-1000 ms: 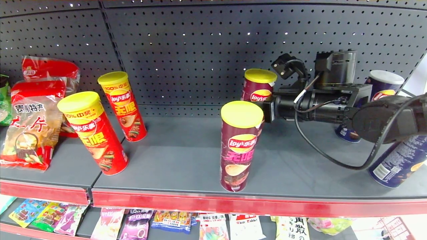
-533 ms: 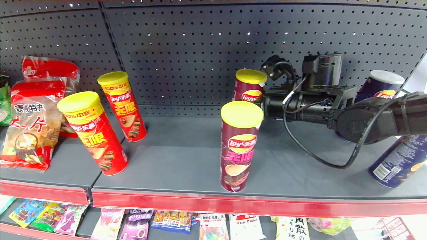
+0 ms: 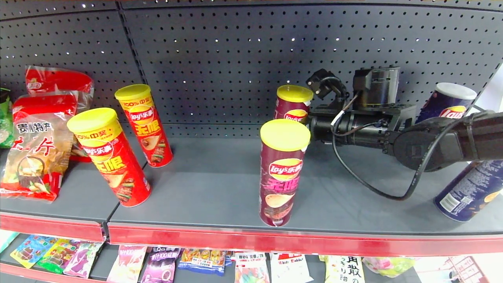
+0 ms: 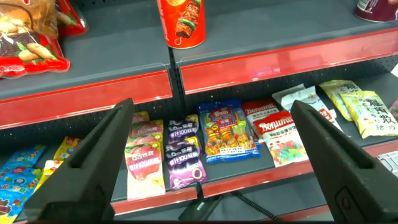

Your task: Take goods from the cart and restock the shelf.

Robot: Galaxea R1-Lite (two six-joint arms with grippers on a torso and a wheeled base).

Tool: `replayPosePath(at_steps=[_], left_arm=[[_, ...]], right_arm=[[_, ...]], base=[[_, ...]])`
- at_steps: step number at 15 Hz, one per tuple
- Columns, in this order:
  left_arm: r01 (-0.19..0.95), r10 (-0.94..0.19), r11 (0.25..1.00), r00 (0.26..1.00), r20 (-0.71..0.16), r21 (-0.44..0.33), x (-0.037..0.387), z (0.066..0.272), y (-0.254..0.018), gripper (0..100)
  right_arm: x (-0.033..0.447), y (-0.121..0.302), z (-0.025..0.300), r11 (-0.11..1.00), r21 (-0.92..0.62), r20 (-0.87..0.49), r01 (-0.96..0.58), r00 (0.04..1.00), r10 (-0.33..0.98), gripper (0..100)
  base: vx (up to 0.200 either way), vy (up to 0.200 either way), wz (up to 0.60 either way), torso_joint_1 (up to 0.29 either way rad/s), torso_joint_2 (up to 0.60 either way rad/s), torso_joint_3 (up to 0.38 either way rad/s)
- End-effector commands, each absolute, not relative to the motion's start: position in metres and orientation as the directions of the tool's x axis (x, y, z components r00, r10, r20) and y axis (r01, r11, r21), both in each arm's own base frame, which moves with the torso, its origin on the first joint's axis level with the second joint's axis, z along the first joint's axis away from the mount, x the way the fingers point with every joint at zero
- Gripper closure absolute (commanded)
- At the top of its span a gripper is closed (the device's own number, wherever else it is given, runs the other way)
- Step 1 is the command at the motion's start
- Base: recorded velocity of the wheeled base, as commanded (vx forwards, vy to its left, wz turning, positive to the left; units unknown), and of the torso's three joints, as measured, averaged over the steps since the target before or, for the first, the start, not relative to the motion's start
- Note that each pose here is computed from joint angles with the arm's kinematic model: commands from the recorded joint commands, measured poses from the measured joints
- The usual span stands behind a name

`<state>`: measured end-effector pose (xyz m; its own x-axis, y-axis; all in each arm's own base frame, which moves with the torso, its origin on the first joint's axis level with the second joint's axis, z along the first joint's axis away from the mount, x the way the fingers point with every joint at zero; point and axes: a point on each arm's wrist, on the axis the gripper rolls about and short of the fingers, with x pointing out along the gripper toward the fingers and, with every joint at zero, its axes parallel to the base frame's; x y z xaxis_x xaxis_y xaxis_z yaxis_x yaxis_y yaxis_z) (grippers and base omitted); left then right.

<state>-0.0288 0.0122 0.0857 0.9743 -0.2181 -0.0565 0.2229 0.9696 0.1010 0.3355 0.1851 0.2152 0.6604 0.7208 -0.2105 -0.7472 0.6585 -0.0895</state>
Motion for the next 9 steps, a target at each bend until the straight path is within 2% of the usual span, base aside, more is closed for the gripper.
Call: replayPosePath(at_steps=[1,9], left_arm=[[0.222,-0.217,0.970,0.974,-0.058,0.101,-0.0287,0.0858,0.0122,0],[0.222,-0.217,0.970,0.974,-0.058,0.101,-0.0287,0.0858,0.0122,0]], right_arm=[[0.3350,0.1855,0.2154,0.657,-0.090,-0.210,-0.749,0.659,0.723,100],[0.3331,0.1878,0.2130,0.651,-0.086,-0.217,-0.754,0.652,0.727,100]], base=[[0.000,0.000,0.00,0.000,0.00,0.000],[0.000,0.000,0.00,0.000,0.00,0.000]])
